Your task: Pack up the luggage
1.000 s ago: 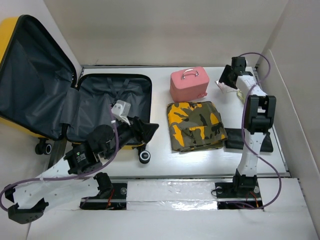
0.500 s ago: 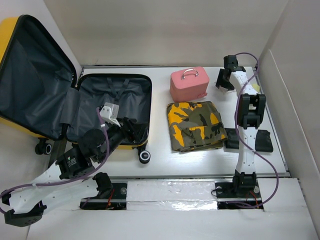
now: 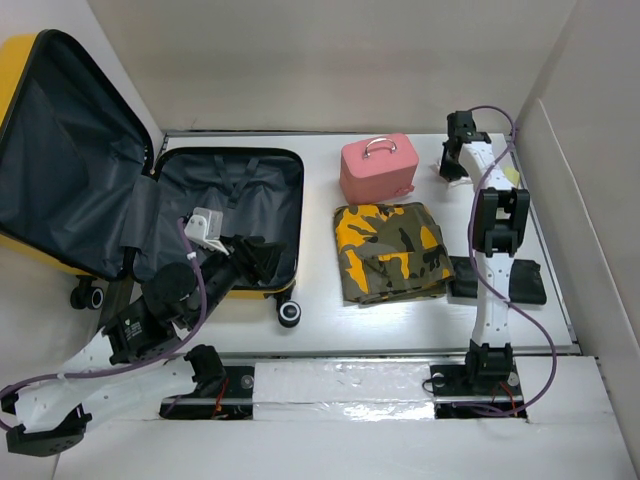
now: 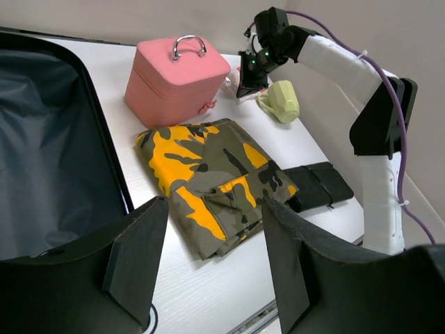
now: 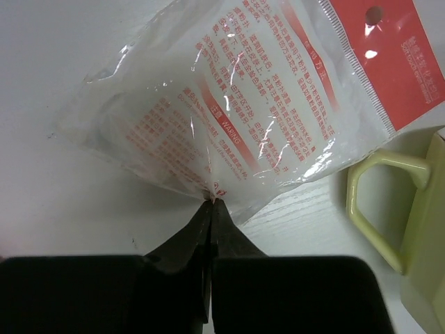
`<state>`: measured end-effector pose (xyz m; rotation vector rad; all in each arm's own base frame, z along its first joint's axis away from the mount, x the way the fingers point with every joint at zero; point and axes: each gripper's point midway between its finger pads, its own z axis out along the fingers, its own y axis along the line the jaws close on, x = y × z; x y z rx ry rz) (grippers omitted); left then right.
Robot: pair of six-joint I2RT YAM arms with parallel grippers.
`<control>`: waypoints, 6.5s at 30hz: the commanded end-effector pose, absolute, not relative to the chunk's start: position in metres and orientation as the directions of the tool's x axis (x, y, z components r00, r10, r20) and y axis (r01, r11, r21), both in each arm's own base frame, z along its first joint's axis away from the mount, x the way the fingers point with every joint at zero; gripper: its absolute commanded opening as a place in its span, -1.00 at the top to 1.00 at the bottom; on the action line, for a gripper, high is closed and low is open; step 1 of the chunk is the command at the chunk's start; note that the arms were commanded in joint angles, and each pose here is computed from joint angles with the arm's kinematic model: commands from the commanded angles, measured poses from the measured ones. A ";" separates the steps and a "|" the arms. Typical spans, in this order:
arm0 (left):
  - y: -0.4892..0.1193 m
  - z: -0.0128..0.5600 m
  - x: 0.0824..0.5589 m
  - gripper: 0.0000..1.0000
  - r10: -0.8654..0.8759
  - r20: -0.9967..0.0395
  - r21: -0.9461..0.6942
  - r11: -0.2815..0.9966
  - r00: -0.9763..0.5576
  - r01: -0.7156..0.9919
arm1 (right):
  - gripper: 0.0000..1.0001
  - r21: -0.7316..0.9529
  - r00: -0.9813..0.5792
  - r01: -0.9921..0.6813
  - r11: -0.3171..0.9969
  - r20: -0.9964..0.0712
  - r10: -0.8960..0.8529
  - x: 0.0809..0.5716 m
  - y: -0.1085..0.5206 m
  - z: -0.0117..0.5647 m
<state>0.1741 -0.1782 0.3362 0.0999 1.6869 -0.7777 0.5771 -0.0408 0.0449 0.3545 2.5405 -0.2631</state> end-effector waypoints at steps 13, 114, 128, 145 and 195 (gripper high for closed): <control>-0.172 0.338 0.183 -0.04 -0.373 -0.891 -0.451 0.781 -0.257 0.432 | 1.00 0.285 -0.322 0.079 0.955 -0.900 0.295 0.574 -0.009 0.274; -0.661 0.020 0.189 1.00 0.572 -0.820 0.112 0.162 -0.001 0.980 | -0.18 0.121 0.267 -0.658 0.743 -0.886 0.381 0.118 0.113 0.571; -0.637 0.333 0.219 1.00 -0.079 -0.997 0.010 0.227 0.028 0.974 | -0.13 0.108 0.371 -0.580 0.808 -0.848 0.379 0.099 0.096 0.581; -0.318 0.444 0.397 1.00 -0.410 -0.907 -0.340 0.584 -0.094 0.738 | -0.13 0.151 0.326 -0.584 0.797 -0.856 0.401 0.124 0.096 0.553; -0.118 0.344 0.267 1.00 -0.394 -0.890 -0.455 0.794 -0.230 0.403 | 0.71 0.288 -0.077 0.229 0.930 -0.947 0.312 0.346 -0.025 0.333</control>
